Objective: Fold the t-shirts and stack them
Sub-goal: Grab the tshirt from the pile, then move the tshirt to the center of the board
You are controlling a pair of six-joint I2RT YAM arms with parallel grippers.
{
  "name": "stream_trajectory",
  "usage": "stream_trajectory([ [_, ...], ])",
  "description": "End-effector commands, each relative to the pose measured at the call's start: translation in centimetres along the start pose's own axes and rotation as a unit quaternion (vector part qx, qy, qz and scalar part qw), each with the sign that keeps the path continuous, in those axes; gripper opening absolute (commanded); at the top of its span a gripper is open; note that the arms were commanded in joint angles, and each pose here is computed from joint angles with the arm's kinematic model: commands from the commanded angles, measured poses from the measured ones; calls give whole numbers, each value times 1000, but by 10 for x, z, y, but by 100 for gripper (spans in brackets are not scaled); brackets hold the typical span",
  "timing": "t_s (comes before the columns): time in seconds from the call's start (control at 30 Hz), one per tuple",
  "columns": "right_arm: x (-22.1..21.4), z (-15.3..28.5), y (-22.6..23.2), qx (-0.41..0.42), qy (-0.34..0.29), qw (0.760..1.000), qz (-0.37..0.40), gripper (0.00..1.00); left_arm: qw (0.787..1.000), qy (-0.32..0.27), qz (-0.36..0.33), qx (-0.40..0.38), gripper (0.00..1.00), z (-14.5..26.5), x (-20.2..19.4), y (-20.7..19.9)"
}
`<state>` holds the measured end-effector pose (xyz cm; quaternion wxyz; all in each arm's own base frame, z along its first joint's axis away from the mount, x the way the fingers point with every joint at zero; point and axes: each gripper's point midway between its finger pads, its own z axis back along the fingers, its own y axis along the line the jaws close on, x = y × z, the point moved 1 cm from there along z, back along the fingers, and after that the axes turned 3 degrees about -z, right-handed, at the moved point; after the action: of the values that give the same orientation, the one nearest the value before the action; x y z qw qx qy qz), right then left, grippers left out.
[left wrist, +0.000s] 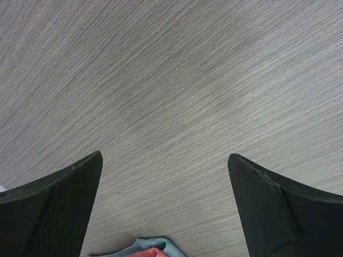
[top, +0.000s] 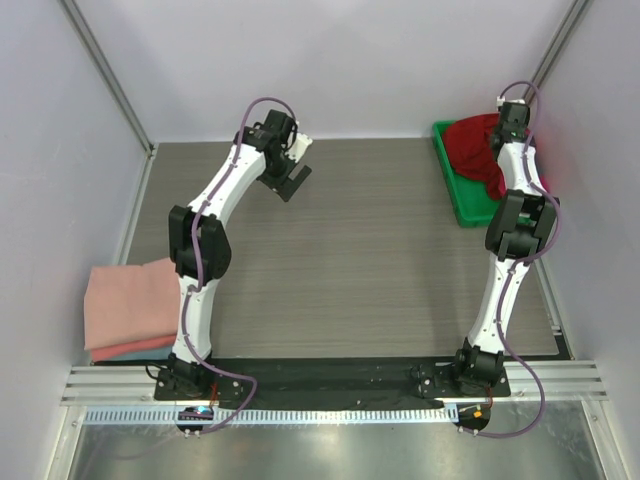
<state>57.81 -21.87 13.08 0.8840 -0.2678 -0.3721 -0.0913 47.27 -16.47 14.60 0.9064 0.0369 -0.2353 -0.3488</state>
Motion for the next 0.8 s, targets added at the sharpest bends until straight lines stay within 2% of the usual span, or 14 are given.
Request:
stream_trajectory([
  [0.0,45,29,-32,-36,-58,997,-24,1,1000,1,-14,22,100,8,1,10],
  [0.13,74,67,-51,-51,-95,993,-37,1,999,-3,-14,34,100,13,3,15],
  [0.23,99,117,-64,-53,-135,989,-41,1,999,-29,2,40,100,25,13,22],
  [0.27,110,145,-73,-55,-155,985,-42,1,998,-41,8,41,100,33,16,24],
  [0.37,117,187,-68,-45,-181,982,-33,1,996,-83,22,37,100,55,31,30],
  [0.4,126,218,-76,-44,-205,977,-33,1,995,-92,26,37,100,59,33,33],
  [0.5,122,256,-54,-18,-224,974,0,1,993,-103,31,44,100,74,33,40],
  [0.53,125,287,-59,-11,-248,969,3,1,993,-103,35,42,100,78,30,40],
  [0.57,115,293,-33,21,-250,967,35,1,994,-98,38,39,100,79,24,39],
  [0.63,113,343,-13,60,-292,951,85,1,991,-113,58,41,100,99,17,44],
  [0.67,100,357,21,108,-302,939,124,1,992,-106,63,28,100,96,8,39],
  [0.7,96,373,35,131,-315,930,141,1,989,-128,68,33,100,117,8,41],
  [0.77,85,403,50,166,-336,911,174,1,987,-136,75,38,100,128,-1,44],
])
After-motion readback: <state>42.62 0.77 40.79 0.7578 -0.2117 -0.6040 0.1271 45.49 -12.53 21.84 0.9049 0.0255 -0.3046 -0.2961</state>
